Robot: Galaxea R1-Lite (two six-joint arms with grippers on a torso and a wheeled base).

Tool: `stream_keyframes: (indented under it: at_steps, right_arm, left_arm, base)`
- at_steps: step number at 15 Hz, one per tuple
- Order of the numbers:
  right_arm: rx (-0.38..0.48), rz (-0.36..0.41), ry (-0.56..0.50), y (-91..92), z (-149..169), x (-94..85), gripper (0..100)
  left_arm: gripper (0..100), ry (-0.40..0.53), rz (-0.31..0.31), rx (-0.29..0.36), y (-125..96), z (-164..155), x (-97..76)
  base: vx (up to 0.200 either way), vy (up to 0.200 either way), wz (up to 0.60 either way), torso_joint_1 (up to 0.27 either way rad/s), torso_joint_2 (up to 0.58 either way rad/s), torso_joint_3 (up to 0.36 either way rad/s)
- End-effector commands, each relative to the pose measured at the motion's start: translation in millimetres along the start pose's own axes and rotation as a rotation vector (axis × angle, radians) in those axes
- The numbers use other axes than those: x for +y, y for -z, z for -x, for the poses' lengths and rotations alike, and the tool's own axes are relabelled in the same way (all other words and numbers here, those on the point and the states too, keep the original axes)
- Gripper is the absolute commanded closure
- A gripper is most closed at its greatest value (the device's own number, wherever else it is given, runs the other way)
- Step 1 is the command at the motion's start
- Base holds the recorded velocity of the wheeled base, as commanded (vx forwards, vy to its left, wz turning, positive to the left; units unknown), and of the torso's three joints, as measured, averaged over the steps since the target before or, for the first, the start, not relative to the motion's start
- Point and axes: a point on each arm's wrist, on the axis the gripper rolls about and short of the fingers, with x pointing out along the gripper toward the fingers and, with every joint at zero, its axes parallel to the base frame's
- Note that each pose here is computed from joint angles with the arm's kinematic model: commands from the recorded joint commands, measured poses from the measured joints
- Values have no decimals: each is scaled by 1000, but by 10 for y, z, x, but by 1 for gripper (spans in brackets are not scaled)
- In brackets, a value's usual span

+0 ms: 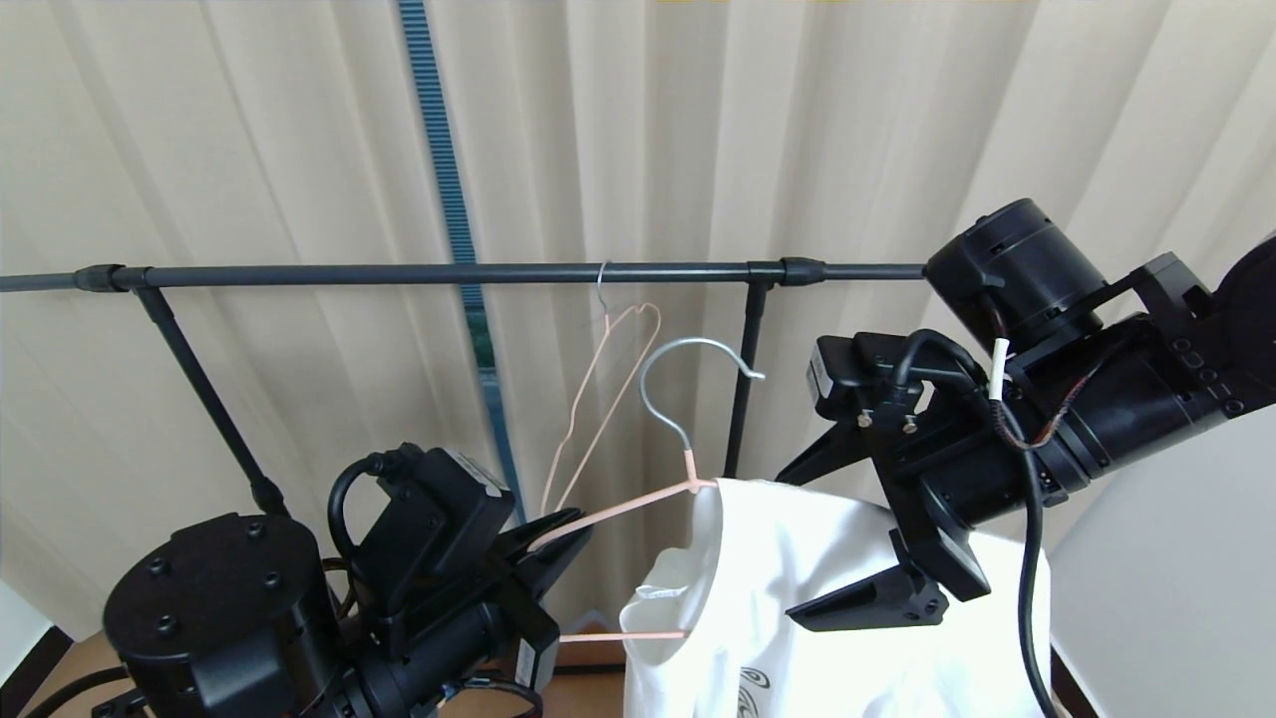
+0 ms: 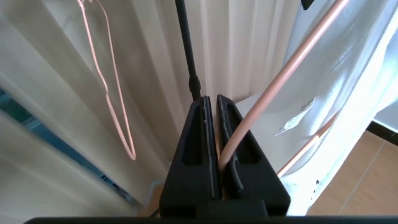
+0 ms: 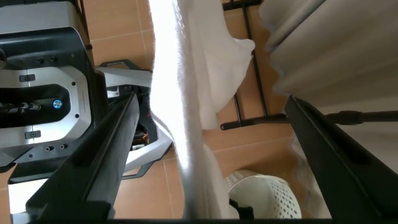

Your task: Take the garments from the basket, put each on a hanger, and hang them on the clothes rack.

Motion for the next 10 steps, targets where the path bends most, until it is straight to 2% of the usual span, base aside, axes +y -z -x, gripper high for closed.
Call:
stream_keyframes:
  at_steps: [1,4,5,10]
  right_arm:
    - [0,0,-1,-3,-6,-6,0]
    - [-4,3,3,-6,16,8,0]
    - [-4,3,3,-6,16,8,100]
    - [-4,3,3,-6,21,11,100]
  left_arm:
    - [100,1,-1,4,9,-4,-3]
    - [100,0,0,1,4,-6,-2]
    - [100,0,1,1,4,-6,-2]
    - [100,0,0,-1,0,-8,-2]
  base:
    - [0,0,0,0,0,0]
    - [0,0,0,0,0,0]
    - [0,0,0,0,0,0]
    - [0,0,0,0,0,0]
